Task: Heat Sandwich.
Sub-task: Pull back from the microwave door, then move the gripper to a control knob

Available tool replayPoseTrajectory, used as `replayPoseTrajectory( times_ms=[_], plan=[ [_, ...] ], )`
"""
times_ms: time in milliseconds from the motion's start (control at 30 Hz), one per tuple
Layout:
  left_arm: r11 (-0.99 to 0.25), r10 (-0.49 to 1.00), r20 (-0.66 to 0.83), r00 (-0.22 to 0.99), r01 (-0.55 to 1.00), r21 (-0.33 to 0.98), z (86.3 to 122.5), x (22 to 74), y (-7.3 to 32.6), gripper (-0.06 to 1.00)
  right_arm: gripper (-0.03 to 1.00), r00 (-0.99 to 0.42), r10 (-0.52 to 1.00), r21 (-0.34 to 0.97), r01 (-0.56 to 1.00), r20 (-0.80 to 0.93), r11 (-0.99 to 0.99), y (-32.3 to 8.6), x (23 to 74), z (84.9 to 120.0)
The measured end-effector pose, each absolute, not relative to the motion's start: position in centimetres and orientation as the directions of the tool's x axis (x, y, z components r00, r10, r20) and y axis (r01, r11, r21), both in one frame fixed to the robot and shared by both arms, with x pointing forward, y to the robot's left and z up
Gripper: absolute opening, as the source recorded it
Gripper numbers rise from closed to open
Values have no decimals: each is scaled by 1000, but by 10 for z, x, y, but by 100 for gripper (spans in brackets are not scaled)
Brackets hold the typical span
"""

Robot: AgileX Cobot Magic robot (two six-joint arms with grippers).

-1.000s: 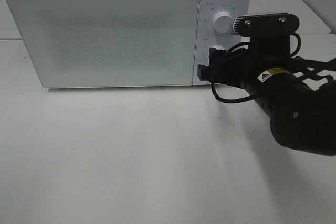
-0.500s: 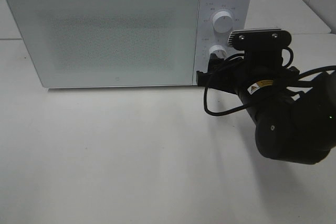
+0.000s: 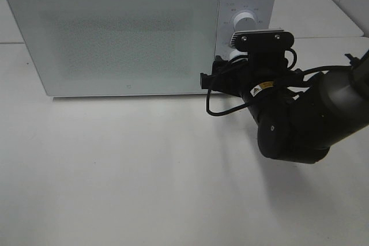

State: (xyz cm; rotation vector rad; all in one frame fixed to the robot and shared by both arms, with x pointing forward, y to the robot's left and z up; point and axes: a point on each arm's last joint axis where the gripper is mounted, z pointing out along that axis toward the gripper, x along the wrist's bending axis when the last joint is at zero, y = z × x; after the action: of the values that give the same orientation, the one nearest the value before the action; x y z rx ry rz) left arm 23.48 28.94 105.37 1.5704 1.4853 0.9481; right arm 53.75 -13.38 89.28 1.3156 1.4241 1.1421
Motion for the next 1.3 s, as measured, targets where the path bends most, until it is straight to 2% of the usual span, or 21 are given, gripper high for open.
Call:
replayPoseTrajectory(
  times_ms=[567,633,667,700,767,800,1300],
  plan=[
    [-33,999,14,47,433,901,1054,235,289,97,73,-57,998,976,218,1,12,-133,557,884],
    [-33,999,14,47,433,901,1054,235,289,97,70,-57,998,976,218,1,12,-133,557,884],
    [-33,999,14,47,433,901,1054,235,289,97,63,-57,998,976,218,1,12,-133,557,884],
    [-33,999,14,47,433,901,1054,235,289,97,63,-57,998,976,218,1,12,-133,557,884],
    [-33,999,14,47,433,901,1054,235,289,97,54,-56,998,975,221,1,11,-133,557,884],
    [-33,999,14,47,433,901,1054,235,289,97,44,-42,999,974,226,5,4,-135,558,883],
    [-33,999,14,47,433,901,1054,235,289,97,44,-38,999,974,227,16,-7,-135,558,883]
  ],
)
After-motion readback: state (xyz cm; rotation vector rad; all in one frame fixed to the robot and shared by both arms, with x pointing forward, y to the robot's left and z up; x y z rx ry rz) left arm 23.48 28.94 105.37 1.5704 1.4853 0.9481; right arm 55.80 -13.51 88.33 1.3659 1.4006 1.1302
